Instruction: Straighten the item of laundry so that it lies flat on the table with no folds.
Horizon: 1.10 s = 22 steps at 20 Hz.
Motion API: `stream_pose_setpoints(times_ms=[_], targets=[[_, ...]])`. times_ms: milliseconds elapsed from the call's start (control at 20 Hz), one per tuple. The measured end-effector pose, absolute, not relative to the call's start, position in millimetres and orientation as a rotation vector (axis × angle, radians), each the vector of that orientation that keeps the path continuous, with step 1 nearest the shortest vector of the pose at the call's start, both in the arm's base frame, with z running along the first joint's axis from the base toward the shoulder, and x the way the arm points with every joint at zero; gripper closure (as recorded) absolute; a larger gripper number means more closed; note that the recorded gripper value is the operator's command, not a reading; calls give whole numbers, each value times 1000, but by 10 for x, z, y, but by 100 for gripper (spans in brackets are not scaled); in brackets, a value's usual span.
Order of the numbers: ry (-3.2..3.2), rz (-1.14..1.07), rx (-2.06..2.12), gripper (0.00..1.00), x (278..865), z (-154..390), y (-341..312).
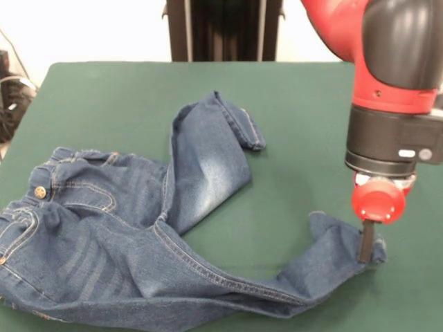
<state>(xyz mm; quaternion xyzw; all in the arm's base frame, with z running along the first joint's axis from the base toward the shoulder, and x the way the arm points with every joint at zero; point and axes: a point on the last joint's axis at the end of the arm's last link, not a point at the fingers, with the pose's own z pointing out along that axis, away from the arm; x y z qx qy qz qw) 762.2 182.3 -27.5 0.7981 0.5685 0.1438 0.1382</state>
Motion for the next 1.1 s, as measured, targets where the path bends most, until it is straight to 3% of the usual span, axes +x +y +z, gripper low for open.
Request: stream_pose_setpoints(times_ms=[1100], targets=[[1552, 681, 2115, 100, 8211, -393, 1912]])
